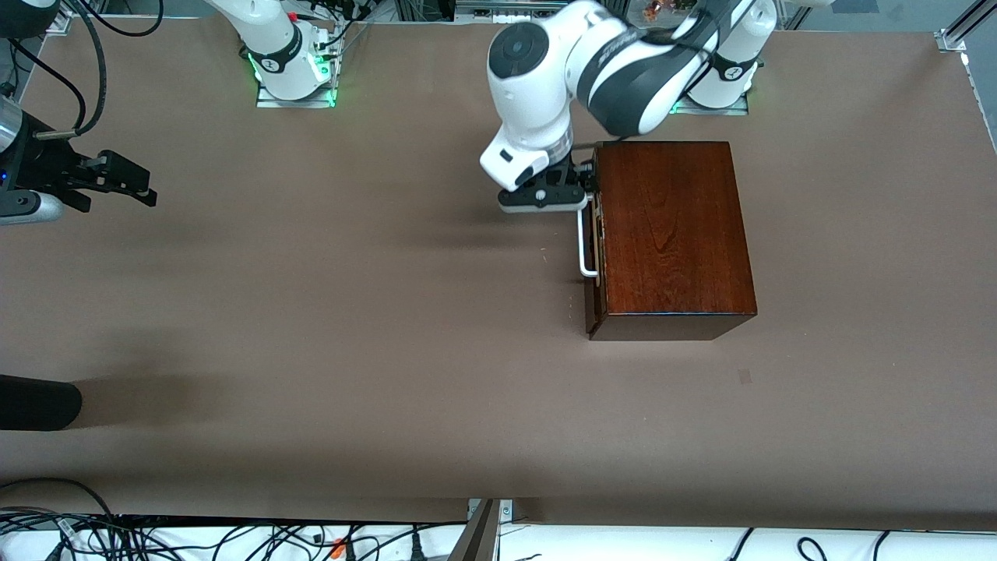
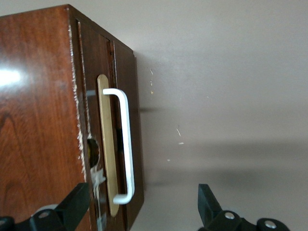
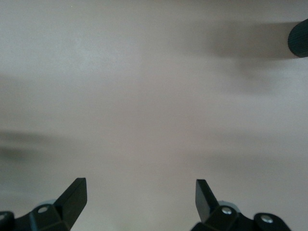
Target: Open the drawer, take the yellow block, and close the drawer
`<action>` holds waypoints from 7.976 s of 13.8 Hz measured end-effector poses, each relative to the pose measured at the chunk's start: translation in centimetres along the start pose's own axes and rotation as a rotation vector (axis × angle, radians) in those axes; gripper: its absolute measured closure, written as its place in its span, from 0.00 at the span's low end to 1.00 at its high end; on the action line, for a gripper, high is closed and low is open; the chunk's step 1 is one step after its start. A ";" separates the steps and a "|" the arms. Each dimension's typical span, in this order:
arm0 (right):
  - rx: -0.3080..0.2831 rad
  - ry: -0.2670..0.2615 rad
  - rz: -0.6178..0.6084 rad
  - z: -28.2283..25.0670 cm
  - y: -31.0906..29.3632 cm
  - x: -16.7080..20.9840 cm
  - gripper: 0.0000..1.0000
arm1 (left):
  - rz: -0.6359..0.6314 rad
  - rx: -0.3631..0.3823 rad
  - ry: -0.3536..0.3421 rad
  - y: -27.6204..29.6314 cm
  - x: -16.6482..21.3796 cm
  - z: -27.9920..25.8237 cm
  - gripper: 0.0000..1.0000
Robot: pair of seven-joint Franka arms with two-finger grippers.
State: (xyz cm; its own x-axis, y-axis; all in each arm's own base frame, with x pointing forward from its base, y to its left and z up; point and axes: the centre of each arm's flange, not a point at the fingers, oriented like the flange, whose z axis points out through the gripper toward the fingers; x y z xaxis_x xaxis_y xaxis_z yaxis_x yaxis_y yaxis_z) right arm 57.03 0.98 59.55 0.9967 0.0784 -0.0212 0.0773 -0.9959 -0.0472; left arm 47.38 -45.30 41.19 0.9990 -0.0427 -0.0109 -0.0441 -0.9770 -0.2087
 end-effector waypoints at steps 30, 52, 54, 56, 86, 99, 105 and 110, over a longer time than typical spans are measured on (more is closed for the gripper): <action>0.000 0.000 0.006 0.0 0.3 0.0 0.00 | -0.017 0.116 0.011 2.5 0.8 13.2 0.00; 0.000 0.001 0.013 0.0 0.7 0.0 0.00 | -0.034 0.051 0.047 6.8 0.3 11.3 0.00; 0.000 0.001 0.014 0.0 0.8 -0.1 0.00 | -0.039 0.043 0.052 7.2 0.2 11.2 0.00; 0.000 0.001 0.014 0.0 0.8 -0.1 0.00 | -0.038 0.027 0.060 7.8 0.0 11.0 0.00; 0.000 0.001 0.015 0.0 0.9 -0.1 0.00 | -0.053 -0.129 0.039 14.2 -0.9 8.1 0.00; 0.000 -0.002 0.011 0.0 0.6 -0.1 0.00 | -0.062 -0.234 -0.129 -8.2 6.5 -9.9 0.00; -0.001 -0.025 -0.046 1.5 -2.6 0.8 0.00 | -0.136 -0.247 -0.122 -18.7 9.4 -10.7 0.00; -0.005 -0.046 -0.162 2.8 -9.4 0.9 0.00 | -0.102 -0.231 -0.118 -26.9 10.9 -10.2 0.00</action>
State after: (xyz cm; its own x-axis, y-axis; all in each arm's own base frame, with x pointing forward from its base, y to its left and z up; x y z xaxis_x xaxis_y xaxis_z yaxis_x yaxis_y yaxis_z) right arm 57.17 10.53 57.15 0.9690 0.2399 -0.0596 0.2372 -0.9702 -0.0489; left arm 59.45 -21.58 56.65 0.9906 0.0695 -0.1178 0.0717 -0.9973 0.0143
